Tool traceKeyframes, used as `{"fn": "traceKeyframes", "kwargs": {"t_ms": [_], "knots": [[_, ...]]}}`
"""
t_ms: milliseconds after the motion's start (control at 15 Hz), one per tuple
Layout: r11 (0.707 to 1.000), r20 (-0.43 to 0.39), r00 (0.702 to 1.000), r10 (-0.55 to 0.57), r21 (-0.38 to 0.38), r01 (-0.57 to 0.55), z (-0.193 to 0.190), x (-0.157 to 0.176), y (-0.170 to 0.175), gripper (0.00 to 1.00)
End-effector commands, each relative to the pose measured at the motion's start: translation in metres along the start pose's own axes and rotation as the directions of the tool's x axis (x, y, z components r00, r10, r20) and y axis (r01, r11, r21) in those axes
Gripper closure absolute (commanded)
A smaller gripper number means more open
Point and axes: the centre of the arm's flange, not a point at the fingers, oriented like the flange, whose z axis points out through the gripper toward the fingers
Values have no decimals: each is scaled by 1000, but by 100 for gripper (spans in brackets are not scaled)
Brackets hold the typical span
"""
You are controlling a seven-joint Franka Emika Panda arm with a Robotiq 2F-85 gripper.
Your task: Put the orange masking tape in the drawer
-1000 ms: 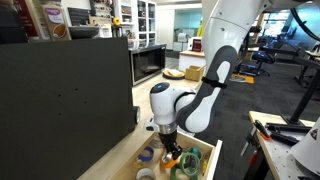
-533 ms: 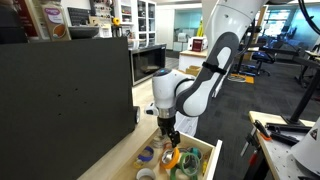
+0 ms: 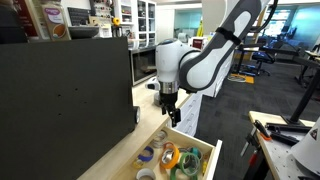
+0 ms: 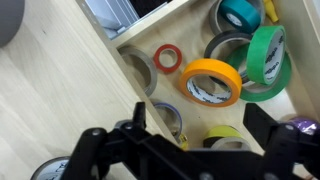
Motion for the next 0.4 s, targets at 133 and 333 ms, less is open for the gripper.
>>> {"fn": "traceKeyframes", "kwargs": {"t_ms": [133, 333], "knots": [[998, 37, 998, 60, -8, -60, -44, -16, -6, 0], [999, 19, 999, 33, -10, -33, -34, -7, 3, 0]]}}
